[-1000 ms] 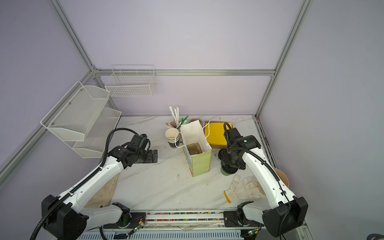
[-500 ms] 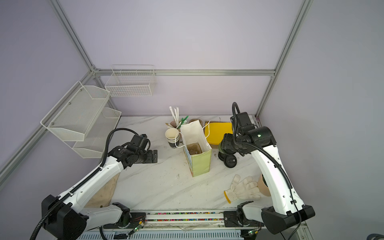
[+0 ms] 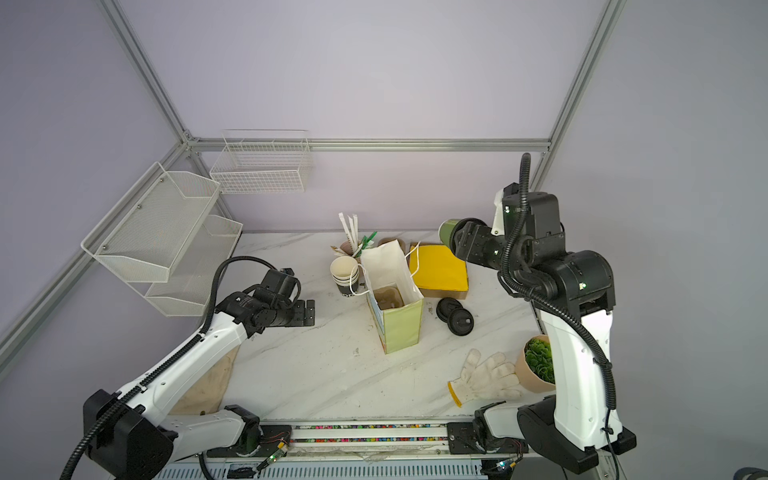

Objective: Pack the takeout coffee
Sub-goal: 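Raise the green cup high with the right gripper and swing it toward the bag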

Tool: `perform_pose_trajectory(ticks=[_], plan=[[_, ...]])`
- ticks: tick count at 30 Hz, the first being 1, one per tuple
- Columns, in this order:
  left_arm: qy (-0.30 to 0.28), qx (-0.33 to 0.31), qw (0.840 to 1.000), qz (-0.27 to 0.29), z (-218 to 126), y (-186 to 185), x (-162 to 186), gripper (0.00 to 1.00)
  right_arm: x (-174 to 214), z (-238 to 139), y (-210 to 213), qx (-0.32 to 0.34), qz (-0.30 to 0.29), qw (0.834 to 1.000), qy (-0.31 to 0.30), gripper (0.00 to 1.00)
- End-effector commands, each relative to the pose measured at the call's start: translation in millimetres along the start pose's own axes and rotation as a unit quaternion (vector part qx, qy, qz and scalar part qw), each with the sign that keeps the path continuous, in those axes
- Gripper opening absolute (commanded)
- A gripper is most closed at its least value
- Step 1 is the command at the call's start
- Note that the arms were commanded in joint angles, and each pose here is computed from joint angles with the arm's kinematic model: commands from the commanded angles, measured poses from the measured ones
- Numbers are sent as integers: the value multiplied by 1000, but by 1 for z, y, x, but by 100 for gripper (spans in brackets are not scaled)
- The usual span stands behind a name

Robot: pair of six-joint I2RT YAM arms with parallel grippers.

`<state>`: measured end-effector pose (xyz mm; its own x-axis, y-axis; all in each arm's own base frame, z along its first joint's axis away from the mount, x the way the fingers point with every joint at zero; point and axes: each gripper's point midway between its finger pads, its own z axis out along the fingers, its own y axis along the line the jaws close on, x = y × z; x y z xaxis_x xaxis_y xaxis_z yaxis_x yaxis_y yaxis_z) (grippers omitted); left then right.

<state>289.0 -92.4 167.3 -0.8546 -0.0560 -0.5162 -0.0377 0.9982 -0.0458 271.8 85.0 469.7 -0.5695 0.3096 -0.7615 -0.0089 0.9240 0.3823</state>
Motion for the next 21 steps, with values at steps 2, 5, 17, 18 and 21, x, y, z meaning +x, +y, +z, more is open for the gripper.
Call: perform_pose_trajectory(ticks=[2, 5, 17, 18, 21], plan=[[-58, 19, 998, -17, -30, -7, -41, 100, -6, 2, 22, -47, -8, 999, 7, 69], [-58, 20, 998, -19, -30, -7, -42, 100, -6, 2, 40, -87, -15, 996, 15, 69], [-56, 18, 998, -23, -28, -4, -43, 100, 21, 42, 68, -80, -52, 993, 74, 69], [-56, 17, 998, -24, -28, -4, -43, 100, 25, 46, 70, -72, -58, 993, 78, 69], [-56, 16, 998, -25, -28, -3, -43, 100, 38, 56, 78, -63, -69, 991, 93, 69]])
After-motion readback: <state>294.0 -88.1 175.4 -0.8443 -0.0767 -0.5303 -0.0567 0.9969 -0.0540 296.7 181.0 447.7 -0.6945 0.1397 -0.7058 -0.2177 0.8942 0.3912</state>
